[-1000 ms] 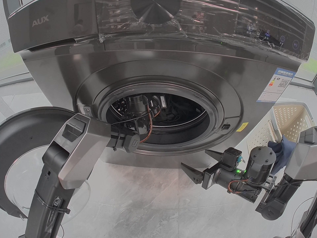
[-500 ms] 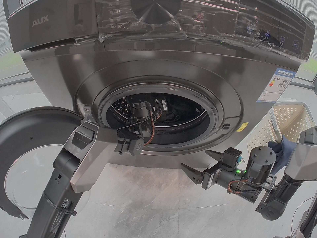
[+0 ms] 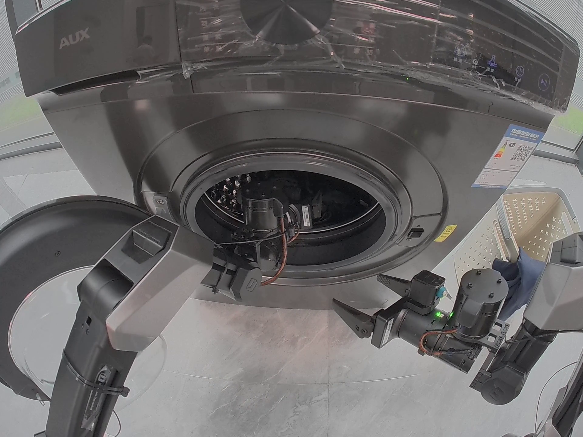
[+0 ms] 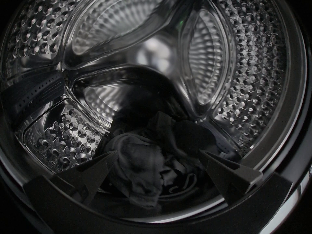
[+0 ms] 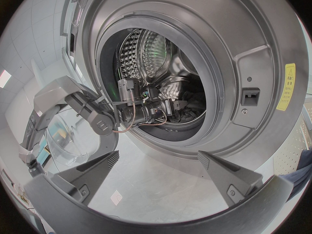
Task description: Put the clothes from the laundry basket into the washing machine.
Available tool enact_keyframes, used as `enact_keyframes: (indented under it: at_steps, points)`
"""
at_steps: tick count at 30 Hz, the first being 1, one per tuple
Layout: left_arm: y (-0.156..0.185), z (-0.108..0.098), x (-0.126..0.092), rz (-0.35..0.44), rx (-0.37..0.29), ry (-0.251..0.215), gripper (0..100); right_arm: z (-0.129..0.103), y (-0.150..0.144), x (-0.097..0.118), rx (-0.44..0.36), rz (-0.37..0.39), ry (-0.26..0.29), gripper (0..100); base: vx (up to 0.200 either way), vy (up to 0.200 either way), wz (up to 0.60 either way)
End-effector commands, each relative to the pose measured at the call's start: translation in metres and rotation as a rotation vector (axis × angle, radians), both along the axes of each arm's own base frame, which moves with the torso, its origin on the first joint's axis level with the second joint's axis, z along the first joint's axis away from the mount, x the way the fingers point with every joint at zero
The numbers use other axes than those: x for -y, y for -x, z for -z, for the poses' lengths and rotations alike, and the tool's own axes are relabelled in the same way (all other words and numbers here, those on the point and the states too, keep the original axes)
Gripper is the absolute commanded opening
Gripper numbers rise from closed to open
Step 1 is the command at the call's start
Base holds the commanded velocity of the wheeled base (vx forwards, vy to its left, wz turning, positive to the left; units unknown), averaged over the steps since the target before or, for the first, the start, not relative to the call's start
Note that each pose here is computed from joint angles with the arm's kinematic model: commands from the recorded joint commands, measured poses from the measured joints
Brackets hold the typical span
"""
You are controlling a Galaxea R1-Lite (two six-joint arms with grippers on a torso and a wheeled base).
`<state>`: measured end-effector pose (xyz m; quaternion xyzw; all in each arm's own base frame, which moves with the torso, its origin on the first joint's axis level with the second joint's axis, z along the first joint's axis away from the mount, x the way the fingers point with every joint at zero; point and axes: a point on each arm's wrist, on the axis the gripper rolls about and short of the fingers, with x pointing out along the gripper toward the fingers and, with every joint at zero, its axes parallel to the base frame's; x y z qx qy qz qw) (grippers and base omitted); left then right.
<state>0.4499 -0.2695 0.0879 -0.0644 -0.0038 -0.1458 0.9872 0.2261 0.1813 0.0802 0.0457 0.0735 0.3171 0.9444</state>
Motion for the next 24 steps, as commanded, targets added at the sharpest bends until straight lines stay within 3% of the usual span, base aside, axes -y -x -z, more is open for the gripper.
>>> enact_keyframes:
  at_steps: [1,5,7,8,15,19,24]
  points:
    - [0.037,-0.033,0.003,0.044,-0.002,-0.008,100,0.0,0.0,0.0,-0.001,-0.001,-0.001,100,0.0,0.0,0.0]
    - [0.075,-0.03,0.003,0.116,-0.046,-0.043,100,0.002,0.003,0.002,-0.011,0.0,0.009,100,0.0,0.0,0.0]
    - [0.075,-0.03,0.003,0.116,-0.046,-0.043,100,0.002,0.003,0.002,-0.011,0.0,0.009,100,0.0,0.0,0.0]
    - [0.102,-0.028,0.003,0.196,-0.052,-0.046,100,0.003,0.004,0.004,-0.018,0.002,0.015,100,0.0,0.0,0.0]
    - [0.171,-0.023,-0.018,0.332,-0.094,-0.063,100,-0.006,0.03,0.026,-0.031,0.001,0.028,100,0.0,0.0,0.0]
    - [0.199,-0.024,-0.026,0.365,-0.079,-0.058,100,-0.016,0.037,0.033,-0.004,0.011,0.007,100,0.0,0.0,0.0]
    - [0.247,-0.03,-0.056,0.408,-0.072,-0.061,100,-0.024,0.05,0.055,0.007,0.061,0.004,100,0.0,0.0,0.0]
